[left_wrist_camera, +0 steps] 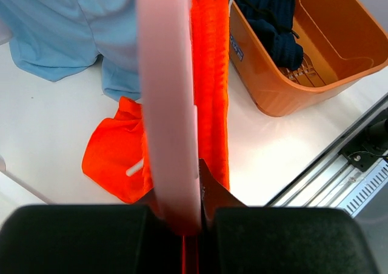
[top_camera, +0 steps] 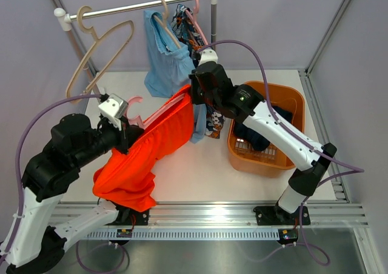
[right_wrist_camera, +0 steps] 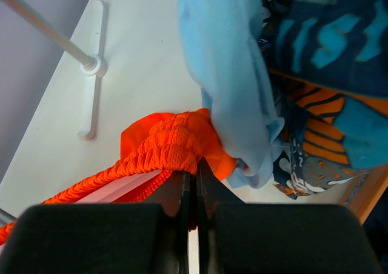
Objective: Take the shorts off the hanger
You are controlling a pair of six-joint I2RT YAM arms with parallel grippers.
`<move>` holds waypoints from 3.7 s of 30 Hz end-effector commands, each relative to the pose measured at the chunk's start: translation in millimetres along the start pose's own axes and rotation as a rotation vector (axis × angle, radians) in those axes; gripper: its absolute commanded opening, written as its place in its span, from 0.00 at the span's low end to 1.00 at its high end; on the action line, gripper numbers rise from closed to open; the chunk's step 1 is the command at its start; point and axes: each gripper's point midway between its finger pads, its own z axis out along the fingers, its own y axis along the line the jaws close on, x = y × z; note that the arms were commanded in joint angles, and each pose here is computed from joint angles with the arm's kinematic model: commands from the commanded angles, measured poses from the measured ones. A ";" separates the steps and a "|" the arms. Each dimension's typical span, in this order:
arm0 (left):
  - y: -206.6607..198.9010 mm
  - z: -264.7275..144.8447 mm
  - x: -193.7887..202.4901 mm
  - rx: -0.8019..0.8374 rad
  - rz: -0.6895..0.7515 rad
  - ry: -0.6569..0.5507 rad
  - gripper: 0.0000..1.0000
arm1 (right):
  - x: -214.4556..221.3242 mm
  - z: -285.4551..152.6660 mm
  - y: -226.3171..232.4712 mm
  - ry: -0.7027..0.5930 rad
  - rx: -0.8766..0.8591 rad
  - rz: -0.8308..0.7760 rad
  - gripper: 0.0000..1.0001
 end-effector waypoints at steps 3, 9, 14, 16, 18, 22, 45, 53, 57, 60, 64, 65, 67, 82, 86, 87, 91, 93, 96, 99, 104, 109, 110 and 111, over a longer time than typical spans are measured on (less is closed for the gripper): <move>-25.0 -32.0 -8.1 0.131 0.001 -0.072 0.00 | -12.7 15.6 -59.8 -0.021 0.176 0.018 0.00; -30.7 -59.5 -23.2 0.153 -0.001 -0.162 0.00 | -3.0 30.2 -56.4 0.016 0.140 0.032 0.00; -28.5 -70.3 -41.6 0.134 -0.016 -0.261 0.00 | 16.9 31.7 -45.1 0.070 0.073 0.054 0.00; -25.1 -73.9 -51.4 0.113 -0.030 -0.315 0.00 | 22.3 27.1 -38.7 0.073 0.051 0.051 0.00; -13.4 -71.0 -55.7 0.047 -0.063 -0.346 0.00 | 26.7 15.4 -19.6 0.066 0.017 0.031 0.00; 7.9 -64.4 -73.0 -0.066 -0.137 -0.449 0.00 | 43.1 -9.9 26.3 0.065 -0.073 -0.018 0.00; 62.1 15.4 -127.9 -0.382 -0.230 -0.436 0.00 | -101.2 -188.9 37.2 -0.388 -0.079 -0.247 0.00; 60.1 30.6 -108.1 -0.375 -0.173 -0.301 0.00 | -244.1 -308.0 -59.1 -0.854 0.385 -0.187 0.00; 61.8 31.7 -101.1 -0.386 -0.148 -0.259 0.00 | -270.9 -348.5 -82.8 -0.965 0.455 -0.131 0.00; 63.2 34.0 -96.4 -0.392 -0.138 -0.243 0.00 | -284.9 -371.1 -94.2 -1.045 0.448 -0.095 0.00; 62.6 38.3 -89.7 -0.387 -0.130 -0.217 0.00 | -290.9 -376.8 -107.8 -1.078 0.490 -0.089 0.00; 62.3 39.2 -88.2 -0.385 -0.127 -0.212 0.00 | -289.9 -368.5 -110.9 -1.064 0.499 -0.086 0.00; 62.4 40.8 -84.9 -0.385 -0.126 -0.202 0.00 | -283.7 -349.1 -110.4 -1.029 0.487 -0.103 0.00; 72.8 42.1 -79.2 -0.447 -0.100 -0.139 0.00 | -20.7 -95.3 -181.1 -0.266 0.491 0.098 0.03; 76.9 41.1 -86.7 -0.466 -0.088 -0.136 0.00 | 47.0 -70.2 -197.9 -0.112 0.545 0.095 0.27; 78.1 43.4 -86.6 -0.470 -0.084 -0.126 0.00 | 61.6 -68.2 -200.0 -0.087 0.539 0.091 0.36; 83.9 45.0 -94.6 -0.487 -0.063 -0.125 0.00 | 58.5 -81.8 -194.6 -0.125 0.479 0.117 0.67; 92.2 47.8 -100.0 -0.506 -0.070 -0.121 0.00 | 49.2 -92.5 -191.1 -0.154 0.450 0.122 0.76; 109.0 51.0 -106.2 -0.533 -0.098 -0.123 0.00 | 36.9 -107.7 -187.1 -0.192 0.415 0.126 0.83; 129.0 59.9 -116.7 -0.567 -0.131 -0.134 0.00 | 28.1 -121.3 -180.5 -0.223 0.361 0.131 0.86; 158.0 84.4 -143.9 -0.612 -0.165 -0.162 0.00 | 18.4 -141.6 -175.7 -0.265 0.310 0.126 0.89; 177.1 107.3 -175.4 -0.630 -0.175 -0.215 0.00 | 14.6 -155.0 -169.0 -0.283 0.253 0.120 0.89; 182.5 115.0 -184.5 -0.633 -0.175 -0.231 0.00 | 14.7 -156.7 -169.2 -0.285 0.251 0.118 0.89; 185.1 119.4 -188.4 -0.634 -0.174 -0.237 0.00 | 14.1 -158.5 -169.5 -0.289 0.250 0.114 0.90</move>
